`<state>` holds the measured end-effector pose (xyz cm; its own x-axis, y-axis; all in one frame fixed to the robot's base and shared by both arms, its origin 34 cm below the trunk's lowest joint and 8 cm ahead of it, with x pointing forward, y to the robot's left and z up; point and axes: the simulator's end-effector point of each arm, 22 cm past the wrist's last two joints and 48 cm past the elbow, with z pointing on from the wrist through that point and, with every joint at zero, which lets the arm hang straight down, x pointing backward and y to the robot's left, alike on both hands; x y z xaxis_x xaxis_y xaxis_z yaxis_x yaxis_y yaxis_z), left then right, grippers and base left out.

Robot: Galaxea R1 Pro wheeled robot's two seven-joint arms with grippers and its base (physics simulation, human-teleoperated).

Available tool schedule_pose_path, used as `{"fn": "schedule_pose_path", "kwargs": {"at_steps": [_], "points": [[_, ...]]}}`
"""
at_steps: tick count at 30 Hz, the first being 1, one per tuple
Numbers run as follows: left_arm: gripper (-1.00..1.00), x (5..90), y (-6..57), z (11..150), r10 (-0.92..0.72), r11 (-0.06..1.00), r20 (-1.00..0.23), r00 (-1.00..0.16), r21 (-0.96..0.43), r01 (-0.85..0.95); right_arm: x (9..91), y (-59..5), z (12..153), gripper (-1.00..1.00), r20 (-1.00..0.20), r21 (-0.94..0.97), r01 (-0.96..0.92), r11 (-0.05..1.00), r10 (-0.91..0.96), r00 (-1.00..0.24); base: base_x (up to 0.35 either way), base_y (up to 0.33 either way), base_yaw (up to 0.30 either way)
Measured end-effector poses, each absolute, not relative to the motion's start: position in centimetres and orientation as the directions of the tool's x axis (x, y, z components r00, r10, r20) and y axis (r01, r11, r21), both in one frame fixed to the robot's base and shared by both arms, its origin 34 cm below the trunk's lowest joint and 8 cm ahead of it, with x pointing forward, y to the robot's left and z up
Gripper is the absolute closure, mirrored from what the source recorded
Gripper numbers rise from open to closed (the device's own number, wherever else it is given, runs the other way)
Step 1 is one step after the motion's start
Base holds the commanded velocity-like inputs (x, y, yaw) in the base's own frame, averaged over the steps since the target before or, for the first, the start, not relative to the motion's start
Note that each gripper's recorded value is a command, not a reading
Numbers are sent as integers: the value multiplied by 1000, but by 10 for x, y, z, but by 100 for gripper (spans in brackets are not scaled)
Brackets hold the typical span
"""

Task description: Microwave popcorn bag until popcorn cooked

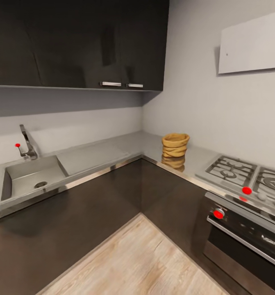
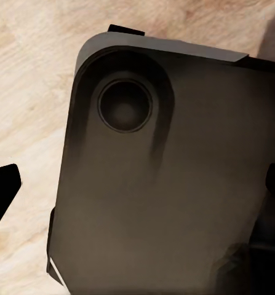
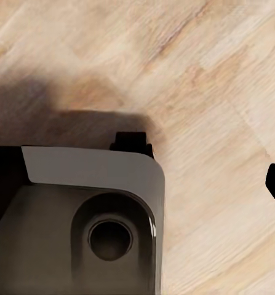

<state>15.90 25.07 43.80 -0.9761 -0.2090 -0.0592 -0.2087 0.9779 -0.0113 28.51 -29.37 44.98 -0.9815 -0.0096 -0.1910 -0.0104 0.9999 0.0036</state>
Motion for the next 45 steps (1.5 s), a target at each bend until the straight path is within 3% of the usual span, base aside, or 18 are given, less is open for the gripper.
{"fn": "schedule_pose_path", "kwargs": {"at_steps": [29,45], "points": [[-100,161,250,438,-210,978,-69,-975,-12,-210,288,-294,450,-100,-203,3,-14,1000,-14,-979,317,8,-1],[-100,165,251,438,-225,974,-80,-971,-12,-225,289,-294,451,-100,-203,3,-13,1000,-12,-979,32,10,-207]]}}
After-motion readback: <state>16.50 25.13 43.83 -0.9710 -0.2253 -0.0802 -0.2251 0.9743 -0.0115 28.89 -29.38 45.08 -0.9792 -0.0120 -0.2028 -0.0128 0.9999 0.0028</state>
